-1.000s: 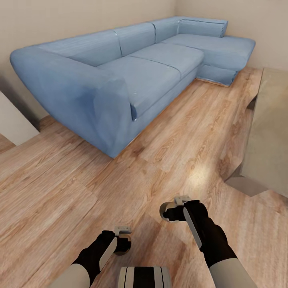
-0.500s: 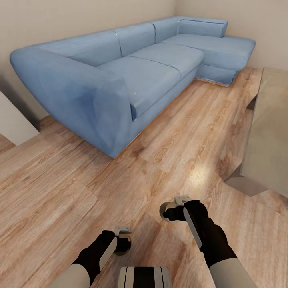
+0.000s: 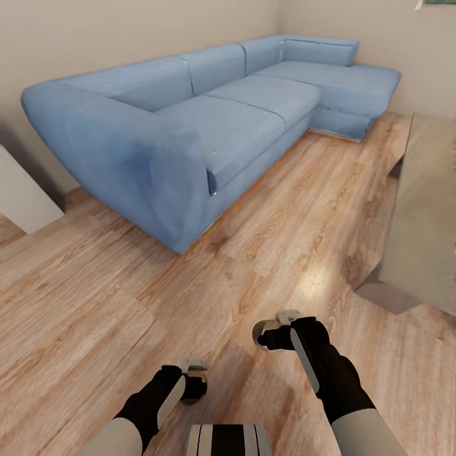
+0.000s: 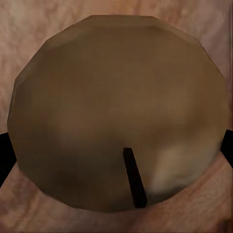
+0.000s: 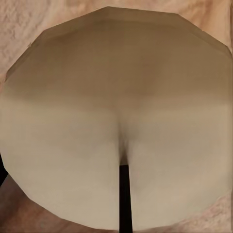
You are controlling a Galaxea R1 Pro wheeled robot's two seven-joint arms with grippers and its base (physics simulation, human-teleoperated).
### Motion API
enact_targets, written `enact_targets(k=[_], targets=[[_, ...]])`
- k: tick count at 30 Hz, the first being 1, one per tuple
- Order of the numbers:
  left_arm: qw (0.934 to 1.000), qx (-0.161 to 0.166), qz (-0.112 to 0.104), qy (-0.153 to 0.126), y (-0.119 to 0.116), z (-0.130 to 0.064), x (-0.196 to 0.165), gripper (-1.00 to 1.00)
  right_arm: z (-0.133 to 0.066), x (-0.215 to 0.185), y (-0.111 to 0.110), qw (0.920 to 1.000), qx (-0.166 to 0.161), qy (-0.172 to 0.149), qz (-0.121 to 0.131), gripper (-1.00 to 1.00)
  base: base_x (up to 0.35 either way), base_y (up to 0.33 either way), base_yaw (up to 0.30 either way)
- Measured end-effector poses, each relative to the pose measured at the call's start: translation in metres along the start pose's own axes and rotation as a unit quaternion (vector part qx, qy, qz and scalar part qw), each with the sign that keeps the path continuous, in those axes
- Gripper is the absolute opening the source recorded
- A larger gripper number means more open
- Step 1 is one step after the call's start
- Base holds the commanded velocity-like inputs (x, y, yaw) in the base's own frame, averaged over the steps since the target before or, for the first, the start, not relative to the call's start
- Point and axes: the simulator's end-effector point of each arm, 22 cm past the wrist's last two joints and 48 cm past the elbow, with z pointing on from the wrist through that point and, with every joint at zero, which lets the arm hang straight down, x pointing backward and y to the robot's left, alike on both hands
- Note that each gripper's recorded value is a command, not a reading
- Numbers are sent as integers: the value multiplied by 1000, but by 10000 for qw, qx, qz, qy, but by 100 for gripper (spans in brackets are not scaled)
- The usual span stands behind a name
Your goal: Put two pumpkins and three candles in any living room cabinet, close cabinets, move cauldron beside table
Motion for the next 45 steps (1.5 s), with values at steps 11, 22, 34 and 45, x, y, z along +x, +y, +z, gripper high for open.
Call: enact_targets(k=[11, 22, 34, 45], targets=[[9997, -10, 23, -234, -1, -18, -17, -100, -21, -15, 1, 9998, 30, -219, -34, -100, 0, 0, 0], [9985, 14, 41, -548, -4, -42, -41, -100, -42, -27, 0, 9991, 80, -407, -43, -100, 0, 0, 16], [9954, 113, -344, -885, 4, -75, -68, -100, -70, -40, 3, 9978, 115, -649, -83, -100, 0, 0, 73], [9951, 67, -642, -754, 16, -83, -53, -100, -65, -13, 3, 9995, 128, -274, -76, -100, 0, 0, 60]])
